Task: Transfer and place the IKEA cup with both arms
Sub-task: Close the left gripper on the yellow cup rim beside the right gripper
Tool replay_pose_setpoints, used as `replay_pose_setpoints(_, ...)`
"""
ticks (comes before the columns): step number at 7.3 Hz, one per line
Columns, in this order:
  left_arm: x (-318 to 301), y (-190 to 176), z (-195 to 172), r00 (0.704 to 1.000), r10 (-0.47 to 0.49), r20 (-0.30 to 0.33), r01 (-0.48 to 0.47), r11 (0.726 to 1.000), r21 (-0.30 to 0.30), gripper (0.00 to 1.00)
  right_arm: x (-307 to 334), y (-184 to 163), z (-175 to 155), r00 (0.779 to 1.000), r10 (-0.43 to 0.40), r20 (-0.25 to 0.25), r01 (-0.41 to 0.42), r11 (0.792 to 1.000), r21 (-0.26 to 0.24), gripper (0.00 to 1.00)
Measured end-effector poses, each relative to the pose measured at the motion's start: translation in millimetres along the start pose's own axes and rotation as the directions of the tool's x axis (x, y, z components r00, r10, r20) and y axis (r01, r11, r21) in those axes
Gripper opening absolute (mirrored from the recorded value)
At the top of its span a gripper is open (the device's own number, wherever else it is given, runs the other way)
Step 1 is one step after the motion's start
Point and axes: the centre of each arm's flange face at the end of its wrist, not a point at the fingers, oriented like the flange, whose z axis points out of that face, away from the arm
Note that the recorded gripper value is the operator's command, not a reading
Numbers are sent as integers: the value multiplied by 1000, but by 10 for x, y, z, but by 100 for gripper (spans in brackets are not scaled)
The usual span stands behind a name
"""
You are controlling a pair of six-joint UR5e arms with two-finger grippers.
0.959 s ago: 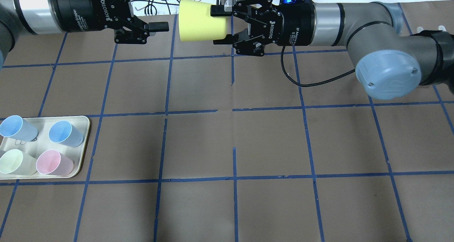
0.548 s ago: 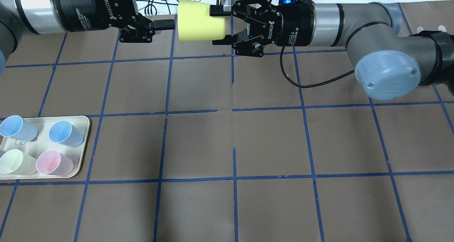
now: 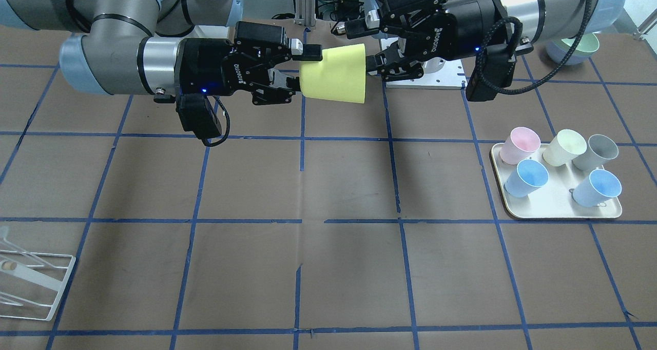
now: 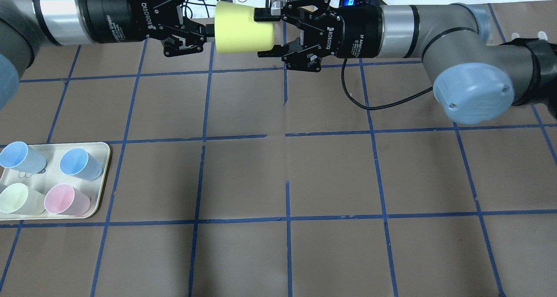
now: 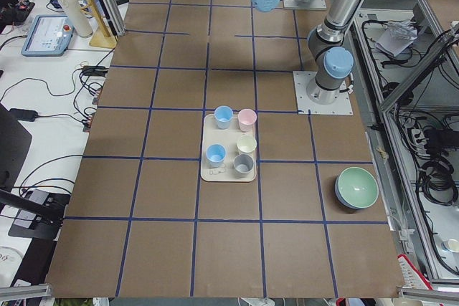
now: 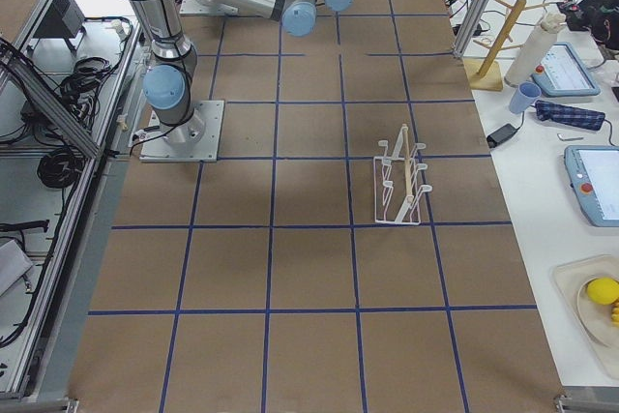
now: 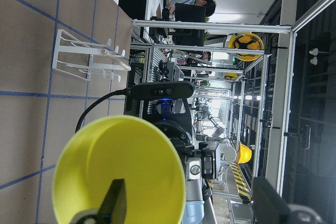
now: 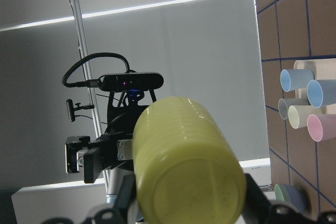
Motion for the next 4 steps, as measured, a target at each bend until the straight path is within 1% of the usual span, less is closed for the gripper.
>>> replay_pose_setpoints(1, -7, -1, -4, 1000, -1, 0, 1, 1000, 1, 34, -3, 2, 1, 1000, 0, 0, 0, 1000, 0, 20)
replay_pose_setpoints(2, -13, -8, -24, 1000, -3, 0, 3, 1000, 5, 30, -4, 3, 1, 1000, 1, -1, -1, 1000, 0, 24)
replay_pose_setpoints(3, -18, -16, -45, 1000, -7, 0, 7, 1000, 9, 21, -7, 3, 1, 1000, 0, -1, 0, 1000, 0, 24)
replay_pose_setpoints(4, -20, -17, -50, 1000, -9, 0, 9, 1000, 10, 15, -10, 3, 1, 1000, -1, -1, 1, 1000, 0, 24)
